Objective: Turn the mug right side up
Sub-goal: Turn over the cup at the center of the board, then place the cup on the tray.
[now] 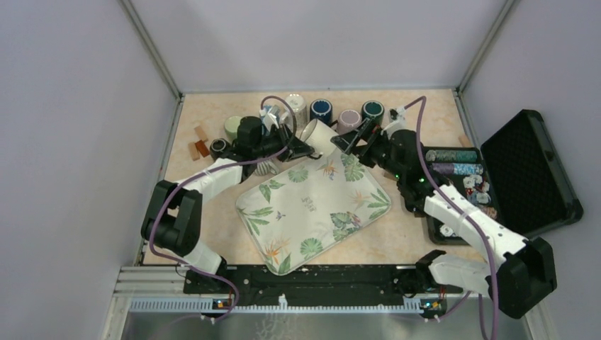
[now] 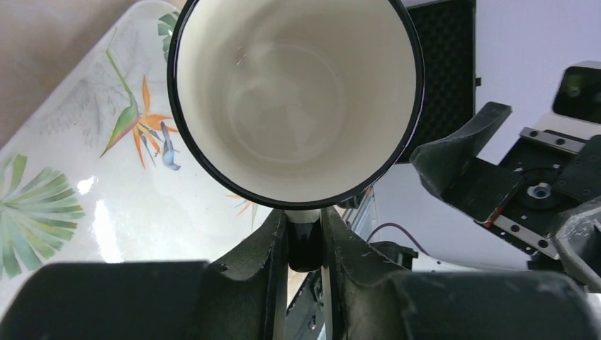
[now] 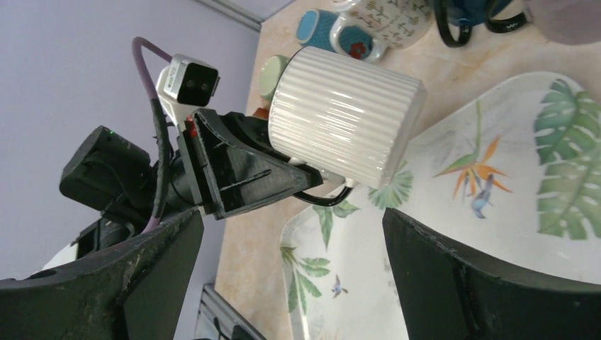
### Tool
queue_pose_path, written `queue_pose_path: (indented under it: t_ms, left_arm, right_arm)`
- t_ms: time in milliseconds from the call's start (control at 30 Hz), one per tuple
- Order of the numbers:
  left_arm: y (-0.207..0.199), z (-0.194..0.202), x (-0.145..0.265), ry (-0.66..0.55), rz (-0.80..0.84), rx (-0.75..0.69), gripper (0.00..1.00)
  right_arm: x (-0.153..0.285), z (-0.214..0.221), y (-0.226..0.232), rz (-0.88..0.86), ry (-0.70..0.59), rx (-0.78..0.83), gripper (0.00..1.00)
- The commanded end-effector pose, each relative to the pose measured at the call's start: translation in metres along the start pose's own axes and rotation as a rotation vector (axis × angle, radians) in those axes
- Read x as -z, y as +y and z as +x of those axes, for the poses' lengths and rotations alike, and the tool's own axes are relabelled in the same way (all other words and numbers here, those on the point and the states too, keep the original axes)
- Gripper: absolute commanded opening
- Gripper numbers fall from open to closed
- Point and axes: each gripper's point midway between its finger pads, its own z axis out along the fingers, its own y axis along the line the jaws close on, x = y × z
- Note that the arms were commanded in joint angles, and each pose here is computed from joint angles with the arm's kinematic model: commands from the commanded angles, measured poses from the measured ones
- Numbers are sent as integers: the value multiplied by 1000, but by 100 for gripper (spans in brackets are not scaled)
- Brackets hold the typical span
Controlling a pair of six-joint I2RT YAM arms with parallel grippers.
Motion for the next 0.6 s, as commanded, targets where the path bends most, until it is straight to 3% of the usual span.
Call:
queue_pose_path:
  t_ms: [0,567]
  left_arm:
    - [-59,-19,8,-69,137,-197,0]
    - [-47,1,-31,-12,-12,-382,0]
  right_arm:
    - [20,-16,1,71,-40,95,99]
    - [85,-95,44,120,-297,217,99]
